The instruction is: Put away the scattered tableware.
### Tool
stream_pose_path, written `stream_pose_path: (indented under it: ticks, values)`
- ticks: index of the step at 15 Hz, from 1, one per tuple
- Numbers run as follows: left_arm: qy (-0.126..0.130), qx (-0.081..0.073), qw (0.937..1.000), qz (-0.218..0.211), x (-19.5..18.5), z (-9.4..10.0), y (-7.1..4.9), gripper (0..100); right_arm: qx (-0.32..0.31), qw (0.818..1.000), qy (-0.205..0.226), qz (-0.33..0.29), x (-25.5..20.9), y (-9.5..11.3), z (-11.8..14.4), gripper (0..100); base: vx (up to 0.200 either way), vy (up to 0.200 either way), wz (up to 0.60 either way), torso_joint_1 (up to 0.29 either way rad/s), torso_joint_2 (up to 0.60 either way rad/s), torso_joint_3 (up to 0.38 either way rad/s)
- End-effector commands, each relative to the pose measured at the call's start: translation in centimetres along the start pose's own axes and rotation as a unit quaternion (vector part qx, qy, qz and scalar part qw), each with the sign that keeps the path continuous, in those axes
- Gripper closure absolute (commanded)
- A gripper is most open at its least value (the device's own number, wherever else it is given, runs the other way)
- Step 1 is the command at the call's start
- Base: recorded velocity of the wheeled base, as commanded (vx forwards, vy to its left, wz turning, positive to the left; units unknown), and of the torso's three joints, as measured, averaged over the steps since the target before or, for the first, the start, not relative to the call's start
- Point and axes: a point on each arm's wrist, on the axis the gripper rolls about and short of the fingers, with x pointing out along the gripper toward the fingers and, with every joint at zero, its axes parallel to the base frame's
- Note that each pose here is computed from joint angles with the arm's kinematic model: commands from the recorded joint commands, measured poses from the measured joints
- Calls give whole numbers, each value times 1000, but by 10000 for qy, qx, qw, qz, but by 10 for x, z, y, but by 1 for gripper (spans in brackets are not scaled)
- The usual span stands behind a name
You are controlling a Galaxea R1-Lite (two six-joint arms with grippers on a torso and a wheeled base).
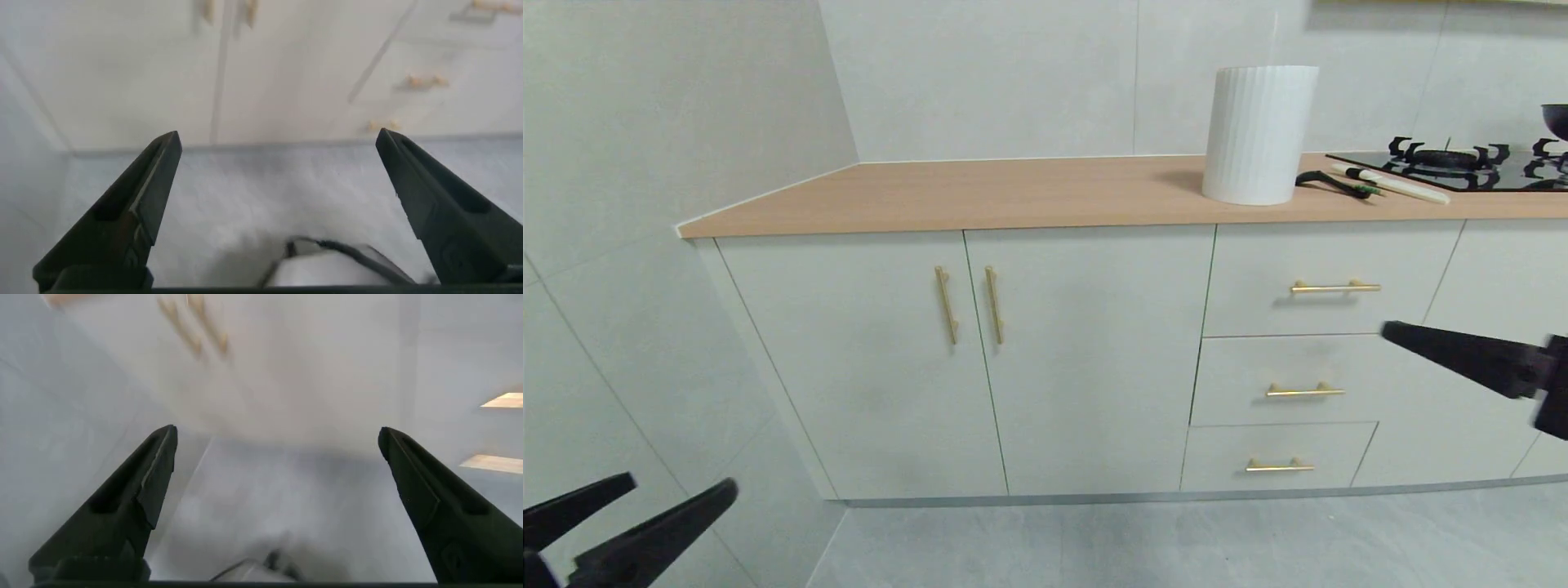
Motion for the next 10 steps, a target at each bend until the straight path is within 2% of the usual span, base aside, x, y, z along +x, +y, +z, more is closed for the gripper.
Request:
stream_pose_path:
  ticks: [1, 2, 5, 7, 8, 10]
  values:
    - [-790, 568, 9946, 369, -56, -37, 18, 0, -712, 9885, -1205, -570, -106, -17, -35, 0, 0, 0, 0, 0, 0, 0]
    - [-918, 636, 9925, 502, -63, -46, 21, 0, -781, 9864, -1242, -742, -124, -19, -46, 0, 0, 0, 0, 0, 0, 0]
    - [-1442, 579, 9847, 787, -80, -60, 22, 0, -1168, 9729, -1561, -1243, -164, -17, -76, 0, 0, 0, 0, 0, 0, 0]
    - [-1698, 738, 9774, 1018, -90, -69, 22, 0, -1249, 9665, -1534, -1632, -178, -17, -100, 0, 0, 0, 0, 0, 0, 0]
    - [-1693, 774, 9751, 1203, -89, -69, 22, 0, -1219, 9644, -1465, -1830, -176, -18, -103, 0, 0, 0, 0, 0, 0, 0]
    - [-1776, 780, 9683, 1574, -90, -68, 21, 0, -1303, 9505, -1788, -2183, -182, -13, -113, 0, 0, 0, 0, 0, 0, 0]
